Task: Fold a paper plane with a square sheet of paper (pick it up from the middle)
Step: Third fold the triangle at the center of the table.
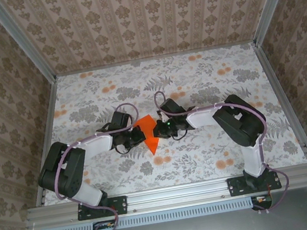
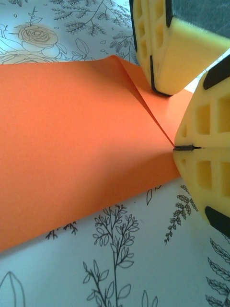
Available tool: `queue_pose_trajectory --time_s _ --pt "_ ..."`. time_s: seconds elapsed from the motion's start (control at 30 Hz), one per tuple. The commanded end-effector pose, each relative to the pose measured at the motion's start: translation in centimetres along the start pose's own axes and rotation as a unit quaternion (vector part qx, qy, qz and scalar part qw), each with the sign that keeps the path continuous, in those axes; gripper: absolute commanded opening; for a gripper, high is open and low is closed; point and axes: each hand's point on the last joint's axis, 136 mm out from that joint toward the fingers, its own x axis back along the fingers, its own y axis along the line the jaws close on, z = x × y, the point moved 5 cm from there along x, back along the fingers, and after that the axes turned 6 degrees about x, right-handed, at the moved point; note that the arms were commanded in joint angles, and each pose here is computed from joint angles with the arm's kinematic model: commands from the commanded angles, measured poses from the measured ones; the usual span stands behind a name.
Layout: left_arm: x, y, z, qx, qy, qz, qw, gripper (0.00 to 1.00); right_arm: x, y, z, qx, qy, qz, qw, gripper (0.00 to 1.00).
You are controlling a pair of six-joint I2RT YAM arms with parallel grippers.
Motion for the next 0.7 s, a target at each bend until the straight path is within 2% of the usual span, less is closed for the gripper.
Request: queue_pose_trajectory --time_s 0.0,0.43,0.67 --pt "0.6 -0.6 0.2 -0.014 0.003 0.009 1.0 0.0 -0.4 0.4 -0.2 0.01 0.011 -0.008 1.0 0.09" --pt "2.0 -1.8 0.5 -0.026 -0.008 0.024 0.999 0.02 -0.7 -0.5 0.1 0.005 0.014 0.012 1.0 0.09" --pt "2.0 -3.2 2.3 -0.04 -0.002 0.025 0.999 0.03 -1.0 -1.2 0.5 -0.001 0.018 0.027 0.999 0.09"
